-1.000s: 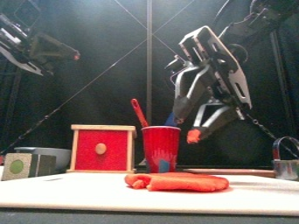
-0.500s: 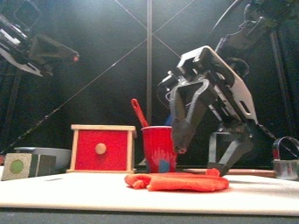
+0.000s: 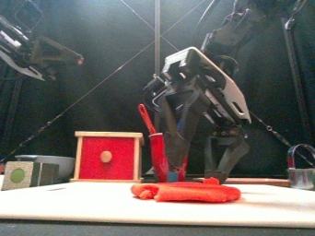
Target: Place dough onto plate
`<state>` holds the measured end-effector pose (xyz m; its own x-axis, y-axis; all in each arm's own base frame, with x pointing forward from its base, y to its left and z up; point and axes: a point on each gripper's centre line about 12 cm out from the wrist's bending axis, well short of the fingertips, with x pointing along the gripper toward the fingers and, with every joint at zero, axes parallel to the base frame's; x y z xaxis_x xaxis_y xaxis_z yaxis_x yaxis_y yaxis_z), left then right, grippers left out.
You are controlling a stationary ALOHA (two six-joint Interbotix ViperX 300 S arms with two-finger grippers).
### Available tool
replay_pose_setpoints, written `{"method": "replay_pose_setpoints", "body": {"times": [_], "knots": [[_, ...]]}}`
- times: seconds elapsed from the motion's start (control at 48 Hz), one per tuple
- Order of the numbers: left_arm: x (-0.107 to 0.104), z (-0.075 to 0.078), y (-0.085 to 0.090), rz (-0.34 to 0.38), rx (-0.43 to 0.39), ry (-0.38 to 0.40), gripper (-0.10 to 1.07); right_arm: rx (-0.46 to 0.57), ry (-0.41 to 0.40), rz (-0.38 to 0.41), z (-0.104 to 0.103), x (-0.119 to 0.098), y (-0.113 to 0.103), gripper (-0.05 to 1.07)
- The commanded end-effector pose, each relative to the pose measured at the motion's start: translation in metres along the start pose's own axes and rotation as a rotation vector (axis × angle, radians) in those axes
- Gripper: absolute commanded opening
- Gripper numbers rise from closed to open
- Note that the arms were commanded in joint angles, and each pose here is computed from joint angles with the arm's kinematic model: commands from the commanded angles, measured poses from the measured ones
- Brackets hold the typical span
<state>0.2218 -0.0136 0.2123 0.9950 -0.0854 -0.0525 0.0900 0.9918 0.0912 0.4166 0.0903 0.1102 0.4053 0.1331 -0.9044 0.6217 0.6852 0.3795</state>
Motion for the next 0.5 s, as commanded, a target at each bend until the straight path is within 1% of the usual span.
{"method": "replay_pose_setpoints", "body": {"times": [0.0, 0.271, 0.479], "knots": [[0.0019, 0.0042, 0.0012, 0.005, -0.002, -0.015, 0.02, -0.011, 0.003, -0.001, -0.0021, 0.0022, 0.0023, 1.03], [0.0021, 0.0039, 0.0016, 0.006, -0.003, -0.013, 0.02, -0.017, 0.002, -0.001, -0.0022, 0.0036, 0.0029, 1.03], [0.0019, 0.0042, 0.0016, 0.006, -0.003, -0.015, 0.02, -0.024, 0.017, -0.025, -0.0057, 0.0082, 0.0000, 1.02]]}}
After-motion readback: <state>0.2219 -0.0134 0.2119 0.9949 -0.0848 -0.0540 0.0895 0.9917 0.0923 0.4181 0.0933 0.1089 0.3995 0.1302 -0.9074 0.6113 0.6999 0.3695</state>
